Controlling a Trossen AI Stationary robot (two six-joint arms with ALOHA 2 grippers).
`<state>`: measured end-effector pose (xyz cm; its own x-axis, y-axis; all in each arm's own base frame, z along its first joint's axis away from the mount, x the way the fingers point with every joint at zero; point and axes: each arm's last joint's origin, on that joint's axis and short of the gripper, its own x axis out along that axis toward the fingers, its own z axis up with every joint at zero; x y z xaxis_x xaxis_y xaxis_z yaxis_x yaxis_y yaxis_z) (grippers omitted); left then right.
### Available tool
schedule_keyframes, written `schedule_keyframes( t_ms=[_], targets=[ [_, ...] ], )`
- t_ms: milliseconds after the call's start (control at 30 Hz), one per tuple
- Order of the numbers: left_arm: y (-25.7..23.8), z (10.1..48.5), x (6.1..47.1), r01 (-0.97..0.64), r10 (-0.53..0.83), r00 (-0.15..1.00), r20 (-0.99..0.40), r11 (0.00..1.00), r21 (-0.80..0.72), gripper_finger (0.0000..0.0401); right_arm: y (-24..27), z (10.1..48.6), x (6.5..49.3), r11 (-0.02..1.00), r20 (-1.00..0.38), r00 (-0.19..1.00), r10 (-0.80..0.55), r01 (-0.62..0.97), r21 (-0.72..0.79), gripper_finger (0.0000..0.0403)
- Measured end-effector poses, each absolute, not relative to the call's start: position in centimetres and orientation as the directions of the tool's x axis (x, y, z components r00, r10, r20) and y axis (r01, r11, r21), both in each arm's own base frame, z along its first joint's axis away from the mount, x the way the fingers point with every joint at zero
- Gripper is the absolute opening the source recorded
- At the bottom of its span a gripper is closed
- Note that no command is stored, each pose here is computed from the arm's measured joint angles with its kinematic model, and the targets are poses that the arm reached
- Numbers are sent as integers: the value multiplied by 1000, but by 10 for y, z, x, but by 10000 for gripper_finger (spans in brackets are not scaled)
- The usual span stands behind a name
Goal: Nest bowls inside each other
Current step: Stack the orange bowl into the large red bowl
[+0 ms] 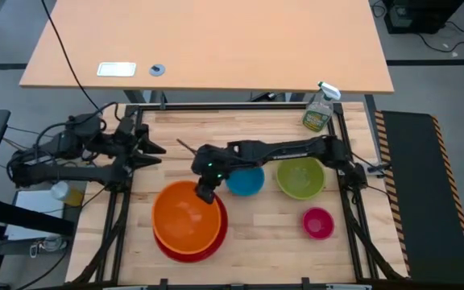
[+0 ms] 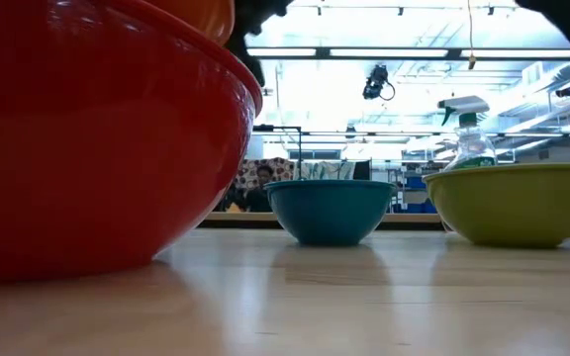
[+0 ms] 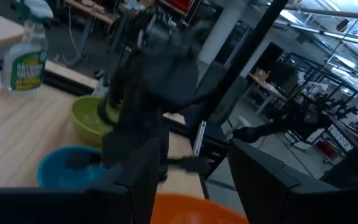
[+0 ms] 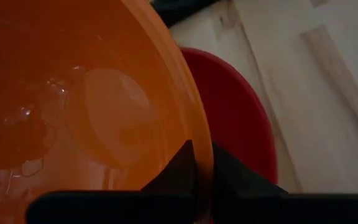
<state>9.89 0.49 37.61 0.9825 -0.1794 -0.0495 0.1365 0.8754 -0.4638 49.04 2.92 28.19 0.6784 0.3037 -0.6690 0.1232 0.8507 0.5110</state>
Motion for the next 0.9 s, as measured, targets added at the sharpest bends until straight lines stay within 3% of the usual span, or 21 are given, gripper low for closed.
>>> schedule_keyframes(
  t_ms=[300, 633, 900],
  targets=[
    [4, 377, 87, 133, -165, 986, -31, 879, -458, 194, 41, 241, 511, 913, -762, 589, 269, 94, 396, 30],
    [4, 374, 87, 117, -165, 984, -60, 871, -477, 194, 47, 233, 509, 994, -814, 579, 49, 49, 94, 30],
    [4, 372, 87, 107, -166, 983, -81, 870, -481, 194, 48, 233, 509, 996, -814, 579, 52, 26, 82, 32]
  ],
)
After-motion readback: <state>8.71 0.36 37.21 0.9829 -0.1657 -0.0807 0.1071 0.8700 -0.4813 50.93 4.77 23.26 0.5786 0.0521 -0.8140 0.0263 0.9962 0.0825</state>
